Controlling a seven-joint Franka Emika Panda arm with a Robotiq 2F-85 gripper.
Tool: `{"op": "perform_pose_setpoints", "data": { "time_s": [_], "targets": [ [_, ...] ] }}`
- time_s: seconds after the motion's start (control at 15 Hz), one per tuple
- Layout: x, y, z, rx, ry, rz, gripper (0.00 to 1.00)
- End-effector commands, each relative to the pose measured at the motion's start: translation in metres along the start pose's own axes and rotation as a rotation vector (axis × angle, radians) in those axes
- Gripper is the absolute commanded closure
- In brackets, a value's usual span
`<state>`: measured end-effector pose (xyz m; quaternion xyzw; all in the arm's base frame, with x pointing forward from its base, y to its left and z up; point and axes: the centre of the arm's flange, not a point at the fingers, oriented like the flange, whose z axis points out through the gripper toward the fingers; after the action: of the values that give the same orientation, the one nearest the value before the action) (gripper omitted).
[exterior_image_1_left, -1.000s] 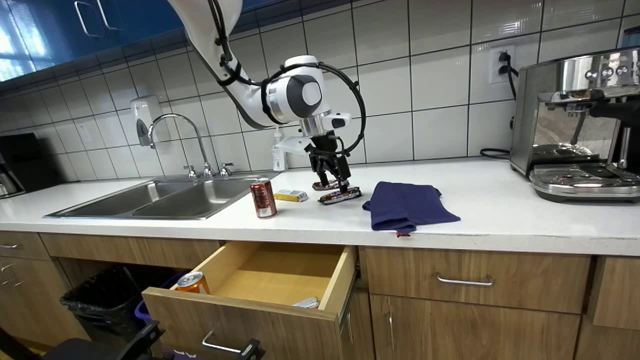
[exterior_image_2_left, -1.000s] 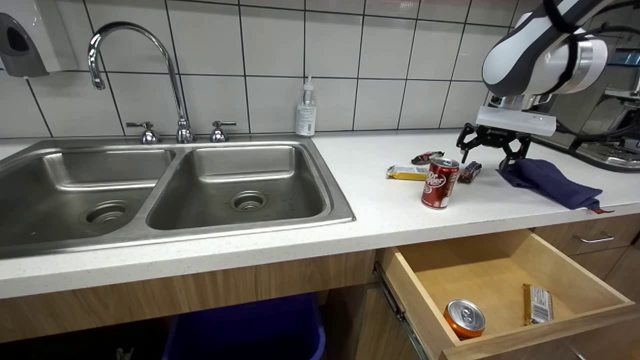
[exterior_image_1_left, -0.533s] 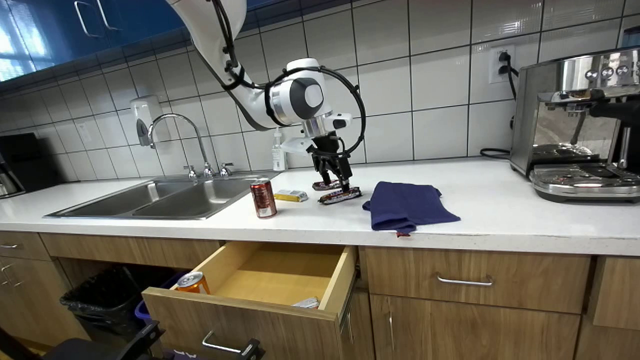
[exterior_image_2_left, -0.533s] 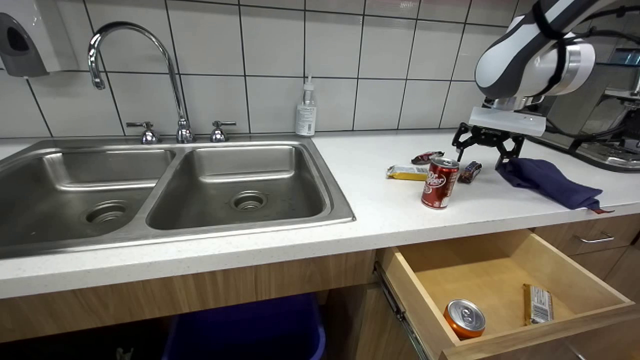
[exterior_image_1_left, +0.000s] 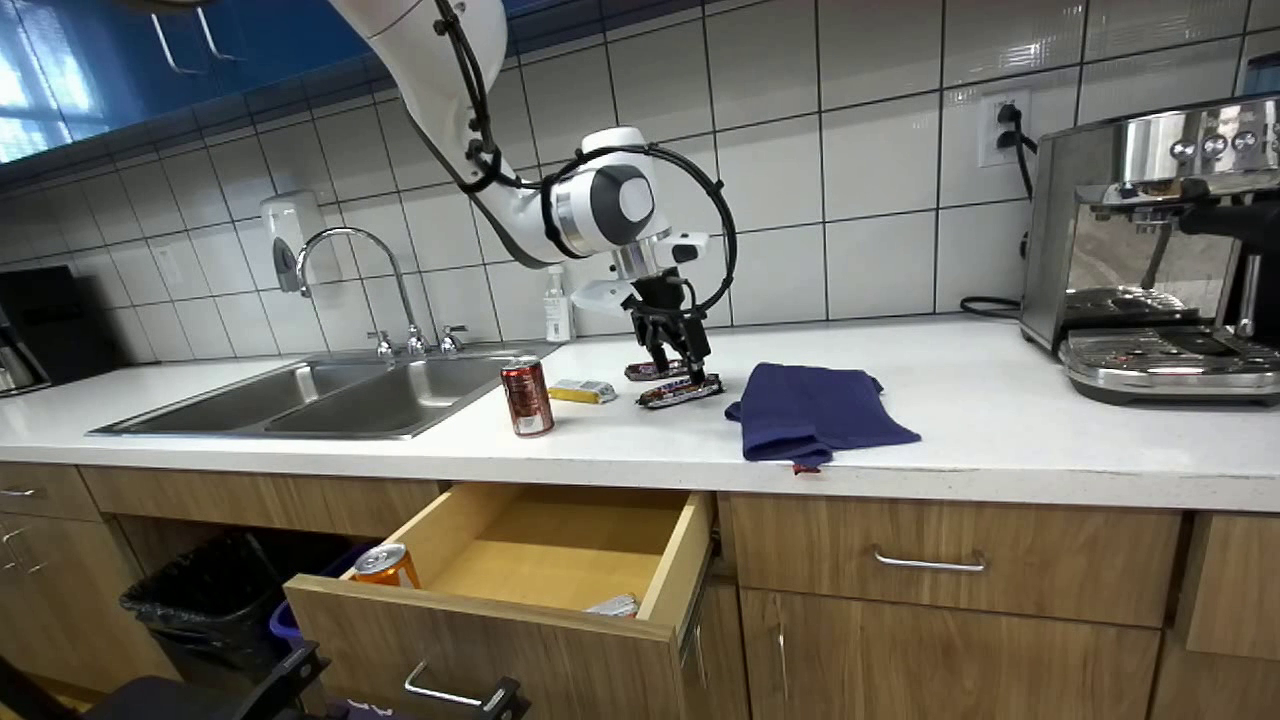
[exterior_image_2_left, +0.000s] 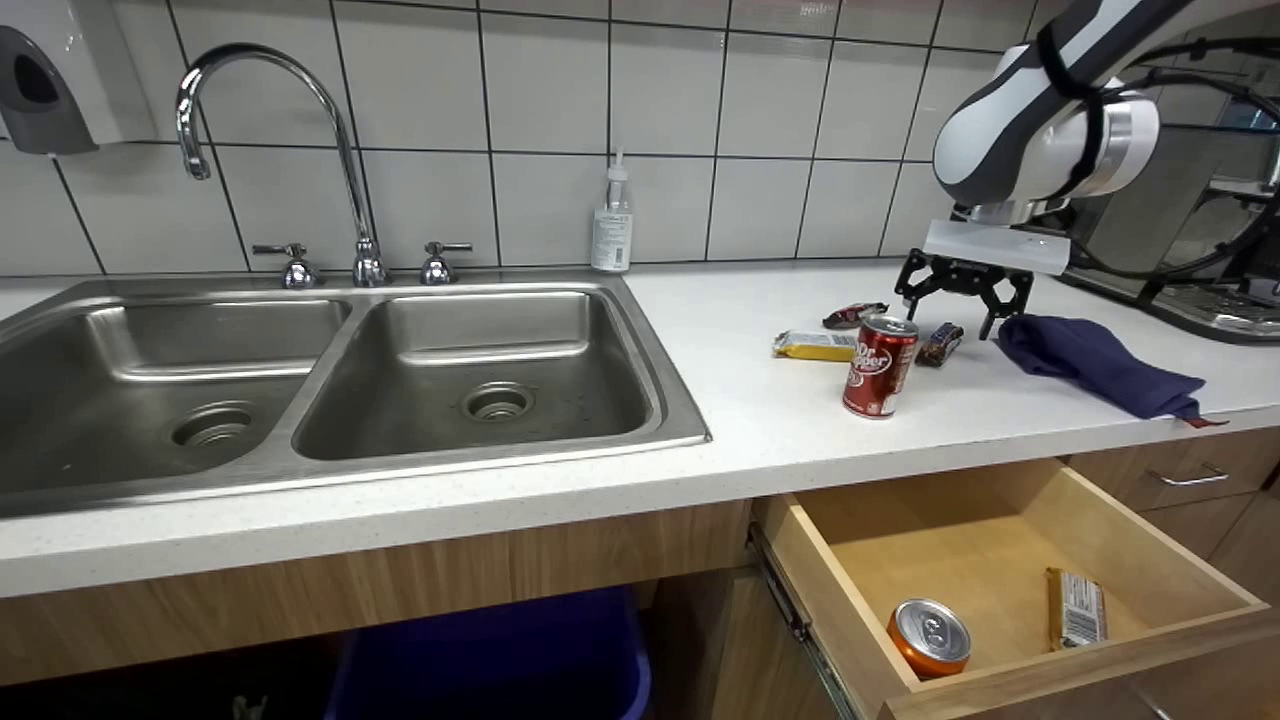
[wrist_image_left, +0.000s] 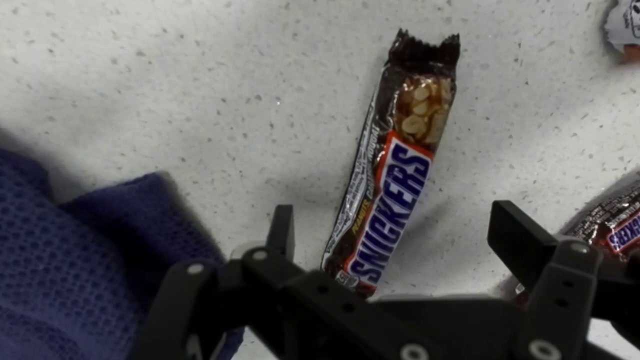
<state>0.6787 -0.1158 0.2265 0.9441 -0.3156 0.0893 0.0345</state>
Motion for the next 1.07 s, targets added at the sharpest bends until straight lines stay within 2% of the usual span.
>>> {"op": "perform_pose_setpoints", "data": {
  "time_s": [0.0, 1.0],
  "targets": [
    [0.017, -0.012, 0.005, -0.025, -0.011, 0.026, 0.00],
    [0.026, -0.016, 0.022, -0.054, -0.036, 0.036, 0.00]
  ]
}}
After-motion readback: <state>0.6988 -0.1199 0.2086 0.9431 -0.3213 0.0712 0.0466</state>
